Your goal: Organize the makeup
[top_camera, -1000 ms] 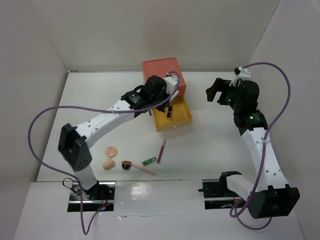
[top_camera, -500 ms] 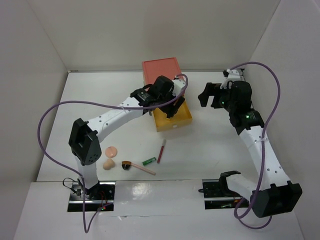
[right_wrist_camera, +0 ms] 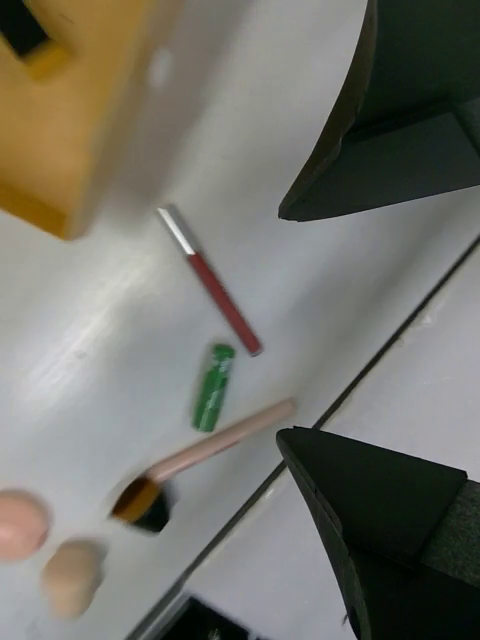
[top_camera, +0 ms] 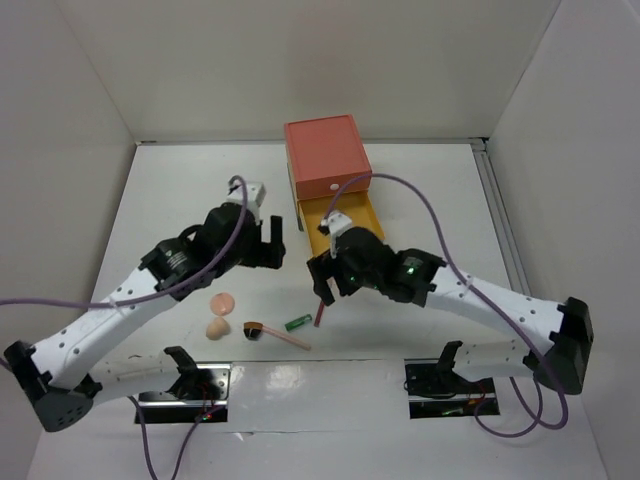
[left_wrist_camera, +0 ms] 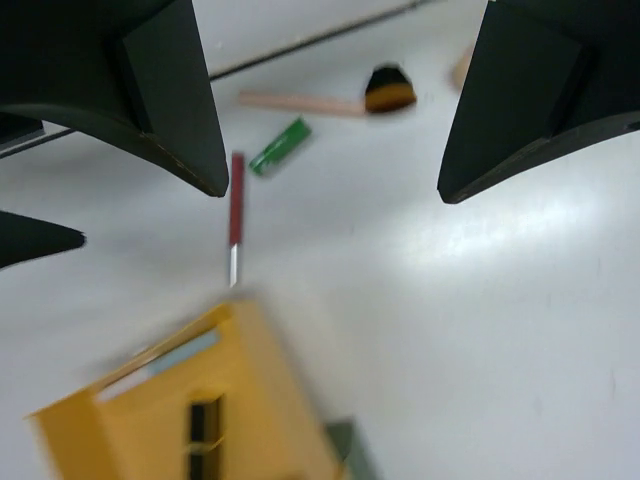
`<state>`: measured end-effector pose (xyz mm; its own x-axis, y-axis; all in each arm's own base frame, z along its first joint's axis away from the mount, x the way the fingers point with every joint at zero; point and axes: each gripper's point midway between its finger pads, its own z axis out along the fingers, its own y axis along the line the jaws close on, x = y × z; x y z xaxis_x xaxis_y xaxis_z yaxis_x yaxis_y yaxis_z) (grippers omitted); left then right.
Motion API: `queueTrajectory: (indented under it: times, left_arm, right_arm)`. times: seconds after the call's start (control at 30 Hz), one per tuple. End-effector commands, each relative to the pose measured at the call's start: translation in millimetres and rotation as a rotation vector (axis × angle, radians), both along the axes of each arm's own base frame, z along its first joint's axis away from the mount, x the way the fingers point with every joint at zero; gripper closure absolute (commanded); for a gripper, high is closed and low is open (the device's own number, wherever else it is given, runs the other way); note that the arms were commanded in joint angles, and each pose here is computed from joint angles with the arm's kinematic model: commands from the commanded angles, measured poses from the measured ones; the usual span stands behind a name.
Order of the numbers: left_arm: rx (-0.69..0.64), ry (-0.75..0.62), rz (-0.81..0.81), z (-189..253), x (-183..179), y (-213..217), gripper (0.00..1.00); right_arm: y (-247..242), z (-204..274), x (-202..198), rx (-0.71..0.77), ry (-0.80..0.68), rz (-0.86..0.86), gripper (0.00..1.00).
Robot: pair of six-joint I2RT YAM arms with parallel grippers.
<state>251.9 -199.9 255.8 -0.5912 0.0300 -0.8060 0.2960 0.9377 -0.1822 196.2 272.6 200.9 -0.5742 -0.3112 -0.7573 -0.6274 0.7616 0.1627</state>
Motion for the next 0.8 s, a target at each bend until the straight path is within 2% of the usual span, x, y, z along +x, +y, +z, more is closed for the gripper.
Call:
queueTrajectory:
  times: [0.0, 0.03, 0.13, 0.17, 0.3, 0.33, 0.53, 0.6, 0.77]
  left_arm:
    - [0.023, 0.219, 0.345, -56, -41, 60, 0.0]
    - [0.044, 0.25, 0.396, -70, -51, 74, 0.0]
    - [0.0, 0.294, 0.476, -82, -75, 92, 0.0]
    - [-0.013, 0.296, 0.468, -83, -78, 94, 0.0]
    - [-0.077, 0.282, 0.454, -81, -89, 98, 0.0]
    - [-0.072, 0.279, 0.448, -83, -91, 100, 0.0]
    - [-0.108, 0.275, 0.415, -78, -92, 95, 0.0]
    - [-0.102, 0.273, 0.409, -78, -92, 95, 0.0]
    - [-0.089, 0.268, 0.396, -78, -90, 94, 0.0]
  right_arm:
    - [-7, -49, -9, -0.08, 0.059, -0.2, 0.1]
    - [-4, -60, -12, -0.067, 0.074, -0.233, 0.12]
    - [7, -88, -19, -0.038, 0.109, -0.342, 0.22]
    - [13, -98, -23, -0.008, 0.142, -0.374, 0.25]
    - [18, -127, -17, -0.05, 0.103, -0.458, 0.28]
    - [20, -135, -14, -0.072, 0.099, -0.482, 0.32]
    - [29, -151, 0, -0.094, 0.052, -0.549, 0.32]
    - [30, -164, 0, -0.118, 0.063, -0.563, 0.36]
    - [32, -176, 0, -0.135, 0.071, -0.579, 0.36]
